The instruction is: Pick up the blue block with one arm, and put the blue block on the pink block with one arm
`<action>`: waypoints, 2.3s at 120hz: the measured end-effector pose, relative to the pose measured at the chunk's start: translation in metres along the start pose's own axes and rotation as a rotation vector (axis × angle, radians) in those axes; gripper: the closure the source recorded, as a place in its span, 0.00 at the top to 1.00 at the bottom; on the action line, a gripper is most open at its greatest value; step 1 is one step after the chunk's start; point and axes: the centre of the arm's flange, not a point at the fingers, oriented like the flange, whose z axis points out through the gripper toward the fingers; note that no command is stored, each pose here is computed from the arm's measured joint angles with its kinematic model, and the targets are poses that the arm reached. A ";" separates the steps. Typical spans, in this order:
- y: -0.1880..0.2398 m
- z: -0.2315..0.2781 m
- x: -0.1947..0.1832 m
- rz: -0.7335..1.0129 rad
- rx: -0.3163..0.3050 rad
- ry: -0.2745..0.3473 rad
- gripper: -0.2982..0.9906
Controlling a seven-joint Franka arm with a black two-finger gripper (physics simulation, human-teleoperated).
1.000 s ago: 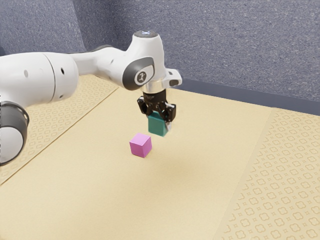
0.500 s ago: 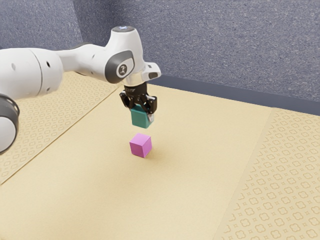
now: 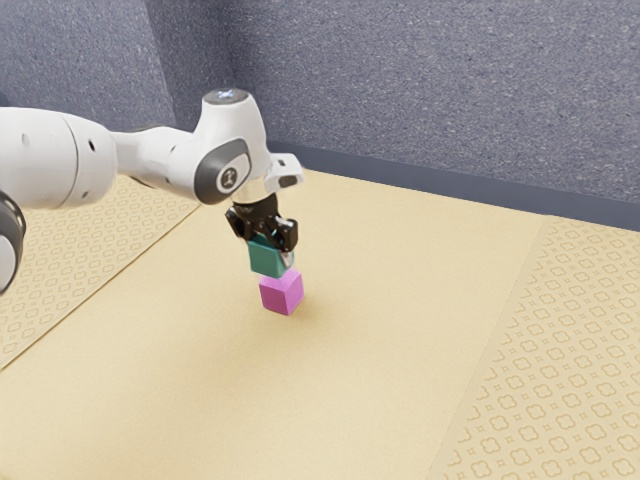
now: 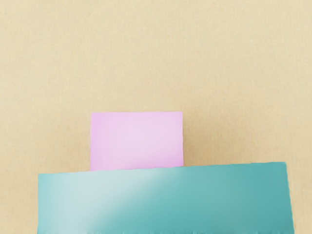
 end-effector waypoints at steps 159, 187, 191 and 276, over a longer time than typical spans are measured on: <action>-0.023 0.047 0.011 0.083 -0.021 0.062 0.48; -0.019 0.052 0.011 0.094 -0.026 0.057 0.48; -0.018 0.052 0.011 0.096 -0.027 0.058 0.48; -0.027 -0.148 0.029 0.130 -0.052 0.237 0.74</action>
